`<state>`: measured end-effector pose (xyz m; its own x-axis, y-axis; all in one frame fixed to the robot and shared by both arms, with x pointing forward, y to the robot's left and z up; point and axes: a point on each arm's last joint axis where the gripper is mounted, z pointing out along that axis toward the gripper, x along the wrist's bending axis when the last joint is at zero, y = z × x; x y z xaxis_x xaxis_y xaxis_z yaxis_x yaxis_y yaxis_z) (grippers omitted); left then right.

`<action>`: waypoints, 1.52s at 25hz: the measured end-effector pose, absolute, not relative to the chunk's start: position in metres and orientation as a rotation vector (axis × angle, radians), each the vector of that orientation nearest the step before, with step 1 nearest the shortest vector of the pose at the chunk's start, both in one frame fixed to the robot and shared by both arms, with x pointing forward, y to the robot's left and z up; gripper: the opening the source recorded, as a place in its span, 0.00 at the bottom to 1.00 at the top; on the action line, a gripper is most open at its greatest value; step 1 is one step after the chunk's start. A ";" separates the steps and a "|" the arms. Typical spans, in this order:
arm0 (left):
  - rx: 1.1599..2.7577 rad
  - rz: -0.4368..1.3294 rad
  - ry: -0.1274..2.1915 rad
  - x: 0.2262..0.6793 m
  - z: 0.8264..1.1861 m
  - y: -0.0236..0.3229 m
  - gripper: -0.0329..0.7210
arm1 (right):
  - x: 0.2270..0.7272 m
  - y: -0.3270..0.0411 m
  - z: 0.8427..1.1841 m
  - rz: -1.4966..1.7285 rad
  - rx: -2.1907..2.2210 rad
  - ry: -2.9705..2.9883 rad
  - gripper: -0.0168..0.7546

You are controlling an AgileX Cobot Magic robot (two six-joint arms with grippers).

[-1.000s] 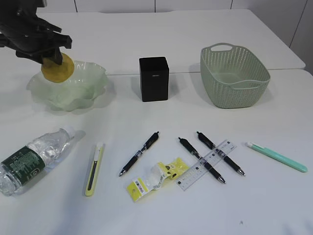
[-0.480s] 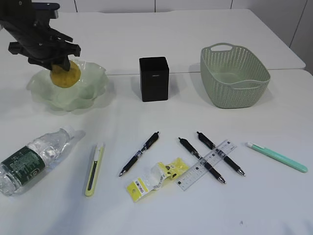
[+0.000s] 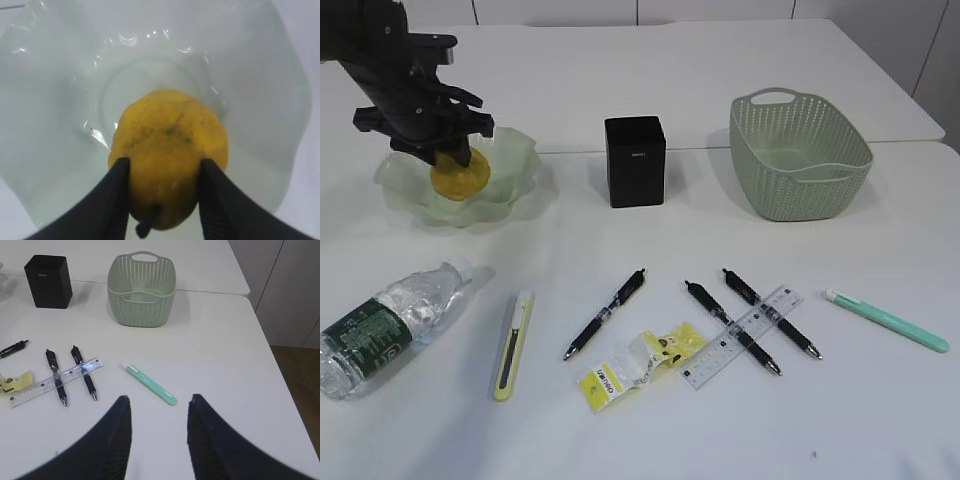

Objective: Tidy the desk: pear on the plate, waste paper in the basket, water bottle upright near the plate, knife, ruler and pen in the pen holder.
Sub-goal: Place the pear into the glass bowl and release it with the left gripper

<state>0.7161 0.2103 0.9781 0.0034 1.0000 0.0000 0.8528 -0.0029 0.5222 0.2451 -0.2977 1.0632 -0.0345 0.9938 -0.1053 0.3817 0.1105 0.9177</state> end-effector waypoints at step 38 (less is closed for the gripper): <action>1.866 0.563 1.904 0.732 0.948 0.225 0.40 | 0.246 -0.298 1.065 0.935 1.380 1.535 0.43</action>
